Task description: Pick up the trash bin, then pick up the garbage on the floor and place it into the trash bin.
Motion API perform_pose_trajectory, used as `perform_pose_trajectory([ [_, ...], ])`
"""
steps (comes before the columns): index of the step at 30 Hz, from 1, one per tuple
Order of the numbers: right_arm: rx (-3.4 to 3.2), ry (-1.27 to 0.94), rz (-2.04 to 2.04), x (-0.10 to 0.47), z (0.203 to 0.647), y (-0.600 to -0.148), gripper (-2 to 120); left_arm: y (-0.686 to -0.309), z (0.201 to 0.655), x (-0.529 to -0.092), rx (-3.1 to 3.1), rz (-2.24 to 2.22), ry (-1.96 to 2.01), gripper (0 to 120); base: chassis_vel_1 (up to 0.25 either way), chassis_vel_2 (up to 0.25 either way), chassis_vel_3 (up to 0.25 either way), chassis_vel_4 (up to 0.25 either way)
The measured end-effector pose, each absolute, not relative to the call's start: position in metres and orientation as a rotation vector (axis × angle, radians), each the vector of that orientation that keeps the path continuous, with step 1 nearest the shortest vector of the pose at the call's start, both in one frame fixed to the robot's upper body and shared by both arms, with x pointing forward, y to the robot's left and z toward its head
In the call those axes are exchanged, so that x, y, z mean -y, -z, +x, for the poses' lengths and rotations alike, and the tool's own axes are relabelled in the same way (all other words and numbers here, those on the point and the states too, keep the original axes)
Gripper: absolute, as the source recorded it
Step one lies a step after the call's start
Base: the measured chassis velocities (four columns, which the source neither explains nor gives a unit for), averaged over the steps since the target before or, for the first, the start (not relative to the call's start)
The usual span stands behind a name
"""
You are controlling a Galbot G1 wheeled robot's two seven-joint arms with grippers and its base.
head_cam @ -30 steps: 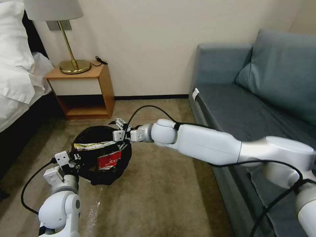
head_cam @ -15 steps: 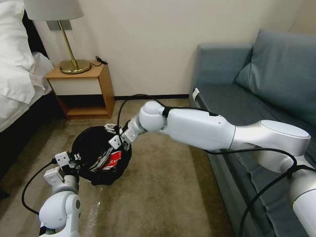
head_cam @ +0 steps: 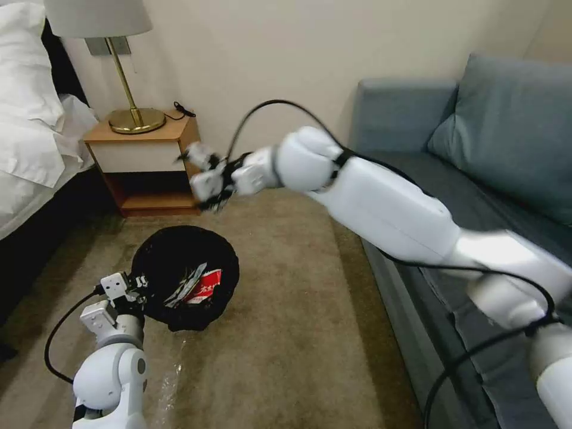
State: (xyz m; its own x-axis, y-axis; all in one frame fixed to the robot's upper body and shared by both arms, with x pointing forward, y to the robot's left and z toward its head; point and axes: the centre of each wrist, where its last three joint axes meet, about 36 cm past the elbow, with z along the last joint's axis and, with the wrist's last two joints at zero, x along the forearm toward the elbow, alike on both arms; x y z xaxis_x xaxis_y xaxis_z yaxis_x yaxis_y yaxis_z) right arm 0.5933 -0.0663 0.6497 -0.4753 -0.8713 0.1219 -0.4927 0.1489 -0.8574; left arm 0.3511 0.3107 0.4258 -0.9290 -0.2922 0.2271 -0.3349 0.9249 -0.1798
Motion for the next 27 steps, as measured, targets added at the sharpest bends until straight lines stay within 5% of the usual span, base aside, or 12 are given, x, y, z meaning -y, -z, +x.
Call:
perform_pose_trajectory([
  [5, -2.476, 0.799, -0.986, 0.118, 0.586, -0.617, 100, -0.429, 0.358, -0.317, 2.908, 0.457, -0.348, 4, 0.000, 0.000, 0.000, 0.000],
  [8, -2.823, 0.213, -0.604, 0.172, 0.563, -0.570, 100, -0.430, 0.369, -0.320, 2.928, 0.408, -0.385, 4, 0.000, 0.000, 0.000, 0.000],
  [11, -2.906, 0.008, -0.392, 0.214, 0.537, -0.544, 100, -0.427, 0.376, -0.321, 2.920, 0.386, -0.401, 4, 0.000, 0.000, 0.000, 0.000],
  [16, -3.027, -0.198, -0.171, 0.250, 0.476, -0.480, 100, -0.426, 0.383, -0.324, 2.907, 0.391, -0.414, 4, 0.000, 0.000, 0.000, 0.000],
  [27, -3.074, -0.363, -0.084, 0.249, 0.418, -0.423, 100, -0.418, 0.414, -0.346, 2.837, 0.446, -0.517, 4, 0.000, 0.000, 0.000, 0.000],
])
